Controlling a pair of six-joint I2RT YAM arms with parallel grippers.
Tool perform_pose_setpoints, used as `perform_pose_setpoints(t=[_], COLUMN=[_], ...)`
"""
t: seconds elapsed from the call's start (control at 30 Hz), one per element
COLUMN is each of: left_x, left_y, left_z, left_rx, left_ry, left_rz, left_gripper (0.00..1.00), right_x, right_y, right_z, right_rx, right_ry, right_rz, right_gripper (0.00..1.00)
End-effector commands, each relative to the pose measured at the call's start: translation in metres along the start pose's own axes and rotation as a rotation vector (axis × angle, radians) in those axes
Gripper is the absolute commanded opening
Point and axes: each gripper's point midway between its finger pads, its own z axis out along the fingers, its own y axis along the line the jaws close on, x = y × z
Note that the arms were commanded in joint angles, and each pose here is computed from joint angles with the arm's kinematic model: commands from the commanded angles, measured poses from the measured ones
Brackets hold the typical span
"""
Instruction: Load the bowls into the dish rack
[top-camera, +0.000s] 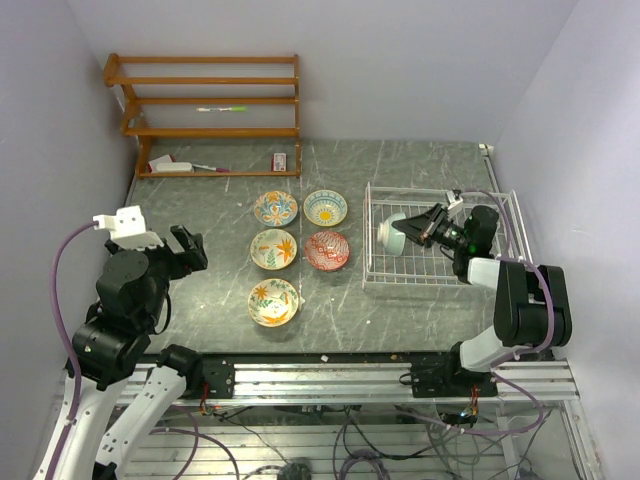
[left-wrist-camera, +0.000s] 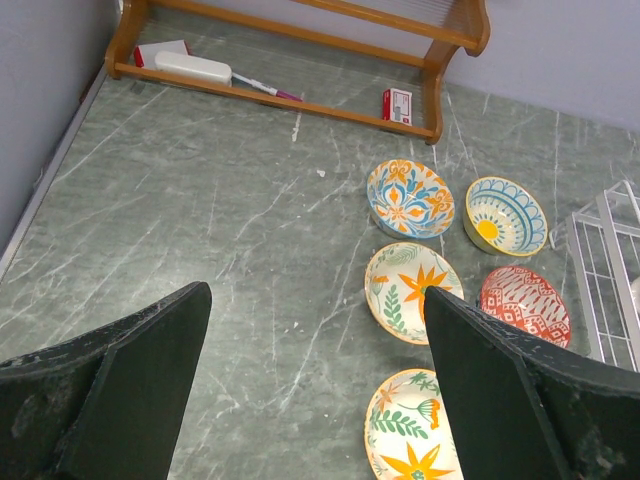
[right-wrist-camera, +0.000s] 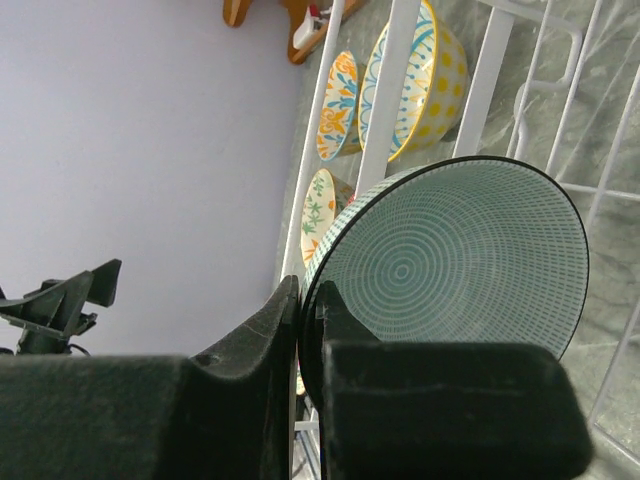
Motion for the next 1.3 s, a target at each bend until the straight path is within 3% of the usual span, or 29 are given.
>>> perform_pose_setpoints(t=[0.0,0.13,0.43,0.63,0.93,1.27], left_x=[-0.006,-0.007,-0.005,-0.006,-0.004,-0.004], left_y=[-0.002,-0.001,0.0,0.0,-0.003,-0.004], left_z=[0.001,0.0,-0.002,-0.003,-0.002,-0.003], left_rx=[0.009,0.011,0.011,0.012,0.024,0.03], left_ry=[-0.026,-0.031,-0.028,-0.03,-0.027,-0.024], left_rz=[0.001,-0.001,-0.001,0.0,-0.01,-0.01], left_gripper=[0.98,0.98,0.98,0.98,0.98,0.98], right_x=[-0.005,-0.005,-0.007,-0.012,-0.034,-0.044], right_y=[-0.002,-0.013,-0.029,-0.035,-0.039,-0.044], right_z=[-0.002,-0.004,-0.011,-0.022,-0.041,-0.052], right_rx=[-0.012,0.025,0.063,0.098,0.263,0.352], right_ry=[-0.017,-0.022,-0.049,-0.09,-0.17,-0.208], right_rz=[-0.02,-0.001,0.048,0.055,-0.064,-0.097], right_gripper=[0.06,0.11,0.34,0.38,0.45,0.47])
